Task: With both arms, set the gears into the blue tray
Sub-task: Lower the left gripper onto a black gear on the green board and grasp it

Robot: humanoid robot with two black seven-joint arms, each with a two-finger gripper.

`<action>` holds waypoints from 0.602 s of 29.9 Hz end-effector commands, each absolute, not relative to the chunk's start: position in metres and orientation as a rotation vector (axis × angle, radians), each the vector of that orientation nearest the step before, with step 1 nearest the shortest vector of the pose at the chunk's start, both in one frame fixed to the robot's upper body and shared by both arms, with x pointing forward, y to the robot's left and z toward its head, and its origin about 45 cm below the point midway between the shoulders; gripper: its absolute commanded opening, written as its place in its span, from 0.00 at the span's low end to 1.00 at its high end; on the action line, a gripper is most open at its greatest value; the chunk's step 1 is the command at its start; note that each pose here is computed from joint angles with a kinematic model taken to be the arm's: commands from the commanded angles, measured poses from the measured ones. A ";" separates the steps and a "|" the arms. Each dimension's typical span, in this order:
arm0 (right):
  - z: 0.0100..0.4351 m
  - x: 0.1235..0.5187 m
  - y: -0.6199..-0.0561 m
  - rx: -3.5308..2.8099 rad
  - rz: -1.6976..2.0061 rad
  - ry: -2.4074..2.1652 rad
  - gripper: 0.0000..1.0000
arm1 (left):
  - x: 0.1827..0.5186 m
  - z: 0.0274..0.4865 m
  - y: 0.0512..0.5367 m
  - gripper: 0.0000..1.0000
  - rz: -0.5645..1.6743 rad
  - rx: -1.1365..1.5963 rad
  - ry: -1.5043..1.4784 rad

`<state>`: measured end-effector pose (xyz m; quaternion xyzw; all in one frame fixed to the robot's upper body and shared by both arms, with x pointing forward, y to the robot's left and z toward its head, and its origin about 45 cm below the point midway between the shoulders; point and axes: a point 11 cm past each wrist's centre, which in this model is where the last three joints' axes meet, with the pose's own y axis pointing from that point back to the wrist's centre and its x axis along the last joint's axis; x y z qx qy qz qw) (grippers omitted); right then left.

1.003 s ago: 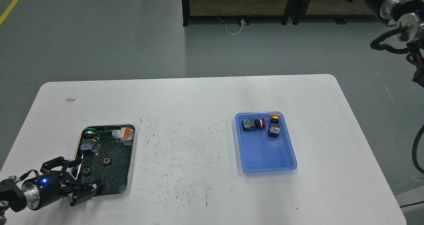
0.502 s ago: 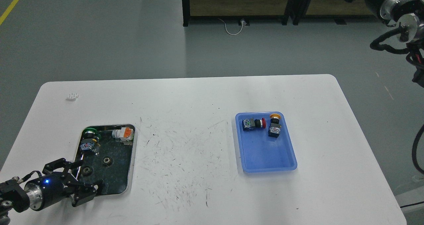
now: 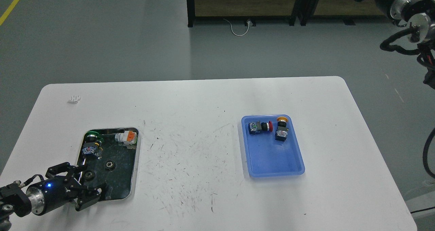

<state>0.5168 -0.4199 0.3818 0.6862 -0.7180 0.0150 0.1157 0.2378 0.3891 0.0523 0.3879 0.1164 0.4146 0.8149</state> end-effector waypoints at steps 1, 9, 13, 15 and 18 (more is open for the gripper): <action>0.382 0.517 -0.420 2.008 0.043 -2.105 0.99 | 0.239 0.053 0.391 0.85 0.892 0.827 0.250; 0.383 0.517 -0.420 2.009 0.044 -2.105 0.99 | 0.237 0.052 0.394 0.77 0.897 0.853 0.259; 0.383 0.517 -0.420 2.009 0.044 -2.105 0.99 | 0.237 0.051 0.395 0.72 0.896 0.865 0.264; 0.383 0.517 -0.420 2.010 0.046 -2.105 0.99 | 0.236 0.051 0.396 0.70 0.895 0.876 0.269; 0.383 0.517 -0.420 2.010 0.046 -2.105 0.99 | 0.237 0.050 0.396 0.68 0.895 0.884 0.272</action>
